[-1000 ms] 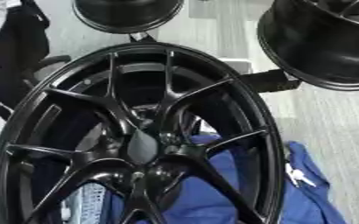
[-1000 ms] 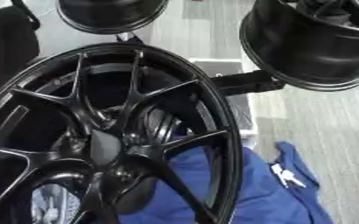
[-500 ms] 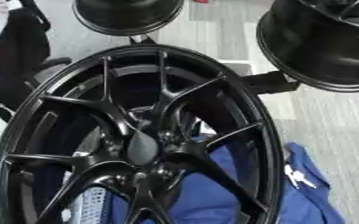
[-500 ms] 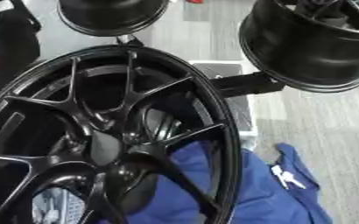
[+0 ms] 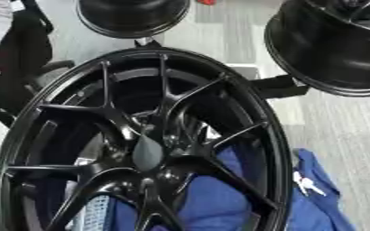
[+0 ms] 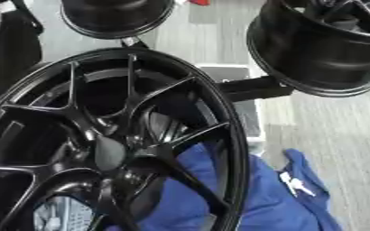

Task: Pull the pin out of the wheel hub.

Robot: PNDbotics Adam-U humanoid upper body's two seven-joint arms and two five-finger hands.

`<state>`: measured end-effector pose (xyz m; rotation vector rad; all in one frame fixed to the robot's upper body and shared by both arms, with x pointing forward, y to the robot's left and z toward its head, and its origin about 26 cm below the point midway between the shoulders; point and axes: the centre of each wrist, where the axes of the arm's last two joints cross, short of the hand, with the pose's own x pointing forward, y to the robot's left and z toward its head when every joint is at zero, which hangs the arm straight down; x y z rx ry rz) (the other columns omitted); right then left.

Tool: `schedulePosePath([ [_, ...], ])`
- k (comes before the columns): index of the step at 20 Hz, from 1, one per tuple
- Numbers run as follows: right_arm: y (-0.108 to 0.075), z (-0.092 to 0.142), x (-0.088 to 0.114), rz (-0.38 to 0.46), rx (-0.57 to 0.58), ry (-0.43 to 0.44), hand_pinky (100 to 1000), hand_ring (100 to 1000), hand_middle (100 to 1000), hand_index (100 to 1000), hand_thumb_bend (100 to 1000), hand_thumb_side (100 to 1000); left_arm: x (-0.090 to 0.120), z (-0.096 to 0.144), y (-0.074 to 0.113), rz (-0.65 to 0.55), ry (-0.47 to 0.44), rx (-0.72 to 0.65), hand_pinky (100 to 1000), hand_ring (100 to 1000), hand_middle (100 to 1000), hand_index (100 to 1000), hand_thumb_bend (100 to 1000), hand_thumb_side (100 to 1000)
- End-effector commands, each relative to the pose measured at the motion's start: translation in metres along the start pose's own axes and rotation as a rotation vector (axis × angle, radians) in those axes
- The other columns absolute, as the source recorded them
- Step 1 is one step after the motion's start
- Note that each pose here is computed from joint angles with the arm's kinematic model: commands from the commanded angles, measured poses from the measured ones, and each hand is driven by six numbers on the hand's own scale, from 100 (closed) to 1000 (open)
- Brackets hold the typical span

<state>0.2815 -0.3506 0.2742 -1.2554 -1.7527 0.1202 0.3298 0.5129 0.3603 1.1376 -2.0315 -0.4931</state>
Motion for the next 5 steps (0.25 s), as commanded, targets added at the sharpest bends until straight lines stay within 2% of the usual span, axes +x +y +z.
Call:
schedulePosePath([
  [1,-0.01,-0.005,0.007,0.028,-0.062,-0.025,725,585,465,681,100,339,0.033,-0.007,0.012,0.047,-0.092,0.052,791,616,597,770,140,100],
  [5,-0.012,-0.006,0.008,0.027,-0.082,-0.034,724,585,464,681,100,333,0.08,0.004,-0.011,0.137,-0.206,0.049,795,624,606,780,129,119],
])
